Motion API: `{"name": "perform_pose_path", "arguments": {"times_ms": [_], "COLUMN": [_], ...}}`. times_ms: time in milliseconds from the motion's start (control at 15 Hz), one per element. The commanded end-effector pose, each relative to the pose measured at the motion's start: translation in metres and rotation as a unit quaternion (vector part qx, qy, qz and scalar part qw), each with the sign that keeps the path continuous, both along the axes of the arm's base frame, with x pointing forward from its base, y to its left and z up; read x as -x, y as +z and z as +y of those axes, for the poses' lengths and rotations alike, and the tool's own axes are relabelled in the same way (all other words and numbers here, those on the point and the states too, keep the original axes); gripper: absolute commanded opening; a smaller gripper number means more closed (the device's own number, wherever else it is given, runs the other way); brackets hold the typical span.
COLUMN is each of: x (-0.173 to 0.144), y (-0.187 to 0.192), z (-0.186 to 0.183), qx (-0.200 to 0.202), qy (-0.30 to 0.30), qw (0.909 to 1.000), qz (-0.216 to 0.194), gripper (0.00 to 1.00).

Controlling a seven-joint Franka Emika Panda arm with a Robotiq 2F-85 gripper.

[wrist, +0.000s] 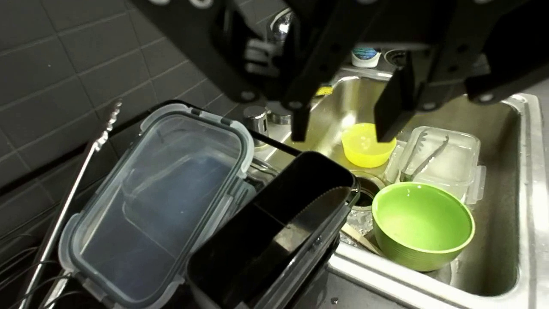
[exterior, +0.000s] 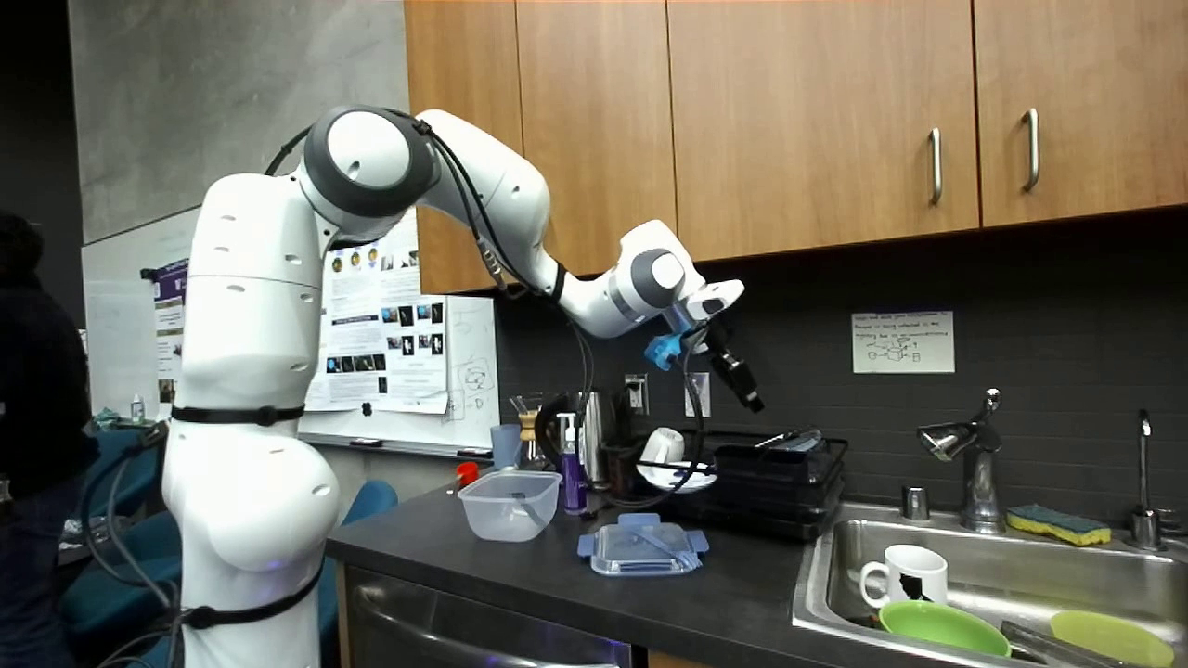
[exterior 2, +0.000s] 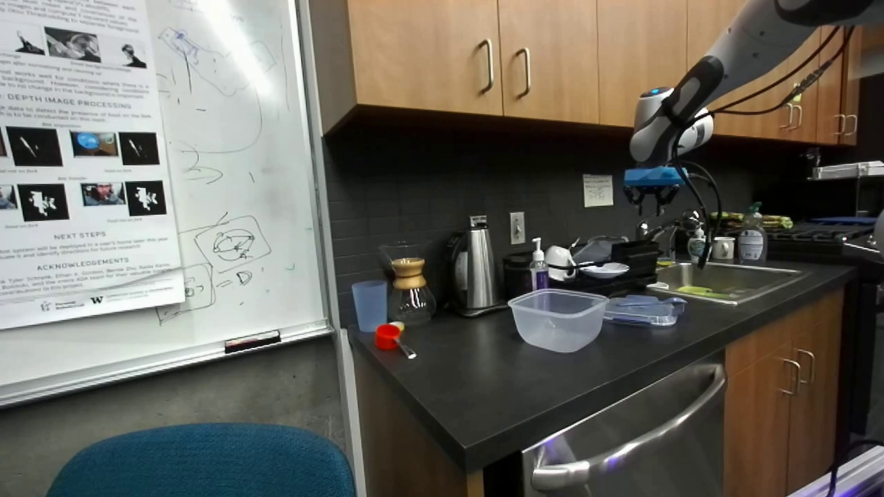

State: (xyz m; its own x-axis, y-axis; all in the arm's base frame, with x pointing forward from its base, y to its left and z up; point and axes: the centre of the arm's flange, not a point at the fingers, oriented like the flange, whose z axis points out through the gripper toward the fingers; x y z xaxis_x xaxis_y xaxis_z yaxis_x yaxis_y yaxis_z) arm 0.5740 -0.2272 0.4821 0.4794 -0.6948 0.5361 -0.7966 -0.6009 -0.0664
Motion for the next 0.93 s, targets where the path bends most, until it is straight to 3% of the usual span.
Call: {"name": "perform_pose_path", "arguments": {"times_ms": [0,267,600,867], "x": [0.002,0.003,0.002,0.000], "y": [-0.013,-0.029,-0.044,-0.054], "z": [-0.007,-0.020,-0.026,-0.028], "qx": [-0.002,-0.009,-0.026,-0.070], "qy": [-0.017,-0.026,-0.021,-0.003], "qw": [0.9998,0.9993,0.9990,0.9972], "qz": [0.013,0.025,0.030,0.027], "gripper": [0.77,1.00,0.99,0.98]}}
